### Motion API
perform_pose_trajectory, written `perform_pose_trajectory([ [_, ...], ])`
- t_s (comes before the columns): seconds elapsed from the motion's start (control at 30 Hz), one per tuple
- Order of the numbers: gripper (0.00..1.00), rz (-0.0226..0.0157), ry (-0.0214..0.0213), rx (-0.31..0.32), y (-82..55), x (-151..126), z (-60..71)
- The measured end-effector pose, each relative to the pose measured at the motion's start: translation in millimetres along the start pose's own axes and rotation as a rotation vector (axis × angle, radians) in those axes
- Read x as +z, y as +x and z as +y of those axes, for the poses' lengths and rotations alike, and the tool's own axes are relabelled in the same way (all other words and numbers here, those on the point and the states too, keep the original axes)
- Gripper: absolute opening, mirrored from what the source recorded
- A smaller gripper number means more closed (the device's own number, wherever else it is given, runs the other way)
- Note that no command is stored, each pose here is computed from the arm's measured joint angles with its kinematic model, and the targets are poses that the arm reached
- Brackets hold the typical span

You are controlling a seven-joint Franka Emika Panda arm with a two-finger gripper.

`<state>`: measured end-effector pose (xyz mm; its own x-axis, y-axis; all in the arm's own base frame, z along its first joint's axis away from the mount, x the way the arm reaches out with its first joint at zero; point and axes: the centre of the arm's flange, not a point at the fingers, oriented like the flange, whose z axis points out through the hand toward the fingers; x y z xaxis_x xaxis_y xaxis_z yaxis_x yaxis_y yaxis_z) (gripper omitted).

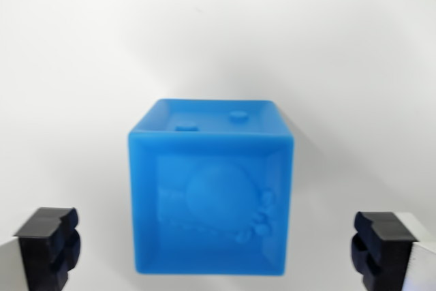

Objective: Stack cube

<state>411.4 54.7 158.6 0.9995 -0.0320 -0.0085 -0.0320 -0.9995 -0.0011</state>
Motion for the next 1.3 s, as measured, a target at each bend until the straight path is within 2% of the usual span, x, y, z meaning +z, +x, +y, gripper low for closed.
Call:
perform_pose_trajectory([
  [0.37,1.0,0.0012,-0.0003,-0.001,0.2,29,-0.2],
  [0.43,1.0,0.0025,-0.0002,-0.001,0.5,33,-0.1],
  [0.73,1.0,0.0016,-0.0006,0.0,0.7,44,0.1],
  [0.77,0.0,0.0015,-0.0006,0.0,0.6,44,0.1],
  [1.3,0.0,0.0025,-0.0005,0.0,0.9,44,0.1],
])
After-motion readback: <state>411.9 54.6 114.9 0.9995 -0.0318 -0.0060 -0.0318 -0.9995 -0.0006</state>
